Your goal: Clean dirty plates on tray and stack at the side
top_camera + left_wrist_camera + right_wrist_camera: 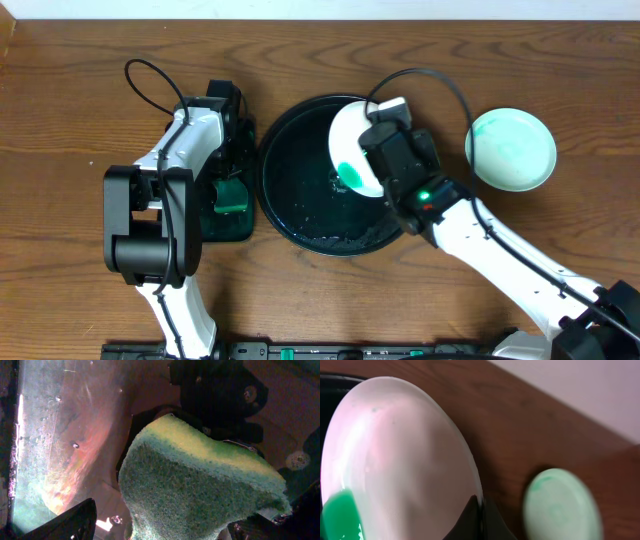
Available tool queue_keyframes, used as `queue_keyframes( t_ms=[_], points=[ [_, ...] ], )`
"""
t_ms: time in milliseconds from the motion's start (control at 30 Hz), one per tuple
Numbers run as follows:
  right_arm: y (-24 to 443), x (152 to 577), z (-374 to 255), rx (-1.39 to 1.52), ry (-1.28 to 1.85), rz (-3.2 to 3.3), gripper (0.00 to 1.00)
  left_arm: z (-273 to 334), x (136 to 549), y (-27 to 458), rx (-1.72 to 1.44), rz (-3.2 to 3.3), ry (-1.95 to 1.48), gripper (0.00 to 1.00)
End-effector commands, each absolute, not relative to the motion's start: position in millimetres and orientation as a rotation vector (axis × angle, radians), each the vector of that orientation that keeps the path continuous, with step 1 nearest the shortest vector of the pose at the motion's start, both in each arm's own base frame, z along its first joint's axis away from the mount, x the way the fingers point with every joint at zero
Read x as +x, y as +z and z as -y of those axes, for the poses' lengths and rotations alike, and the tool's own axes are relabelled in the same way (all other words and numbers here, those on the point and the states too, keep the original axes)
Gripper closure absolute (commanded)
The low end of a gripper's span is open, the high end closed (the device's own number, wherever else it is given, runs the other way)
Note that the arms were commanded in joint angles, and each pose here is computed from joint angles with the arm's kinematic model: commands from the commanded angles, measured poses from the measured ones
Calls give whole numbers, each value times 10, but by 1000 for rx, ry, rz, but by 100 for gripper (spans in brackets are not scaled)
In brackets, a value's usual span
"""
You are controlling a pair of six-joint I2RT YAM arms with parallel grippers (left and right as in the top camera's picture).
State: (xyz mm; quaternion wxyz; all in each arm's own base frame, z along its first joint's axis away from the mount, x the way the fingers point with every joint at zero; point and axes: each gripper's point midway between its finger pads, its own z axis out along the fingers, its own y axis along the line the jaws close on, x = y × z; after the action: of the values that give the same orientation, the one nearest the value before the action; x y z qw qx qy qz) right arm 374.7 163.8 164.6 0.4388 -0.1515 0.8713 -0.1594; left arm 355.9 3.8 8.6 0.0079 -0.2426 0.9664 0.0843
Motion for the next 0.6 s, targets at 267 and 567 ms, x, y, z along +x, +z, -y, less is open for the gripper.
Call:
queue_keyframes(
  t_ms=[267, 567],
  points=[
    [2154, 3575, -1655, -645, -898, -1899, 99, -55, 3521, 59, -752, -3034, 280, 18],
    [2346, 3440, -1720, -746, -1099, -1792, 99, -55, 3521, 59, -752, -3034, 280, 18]
  ],
)
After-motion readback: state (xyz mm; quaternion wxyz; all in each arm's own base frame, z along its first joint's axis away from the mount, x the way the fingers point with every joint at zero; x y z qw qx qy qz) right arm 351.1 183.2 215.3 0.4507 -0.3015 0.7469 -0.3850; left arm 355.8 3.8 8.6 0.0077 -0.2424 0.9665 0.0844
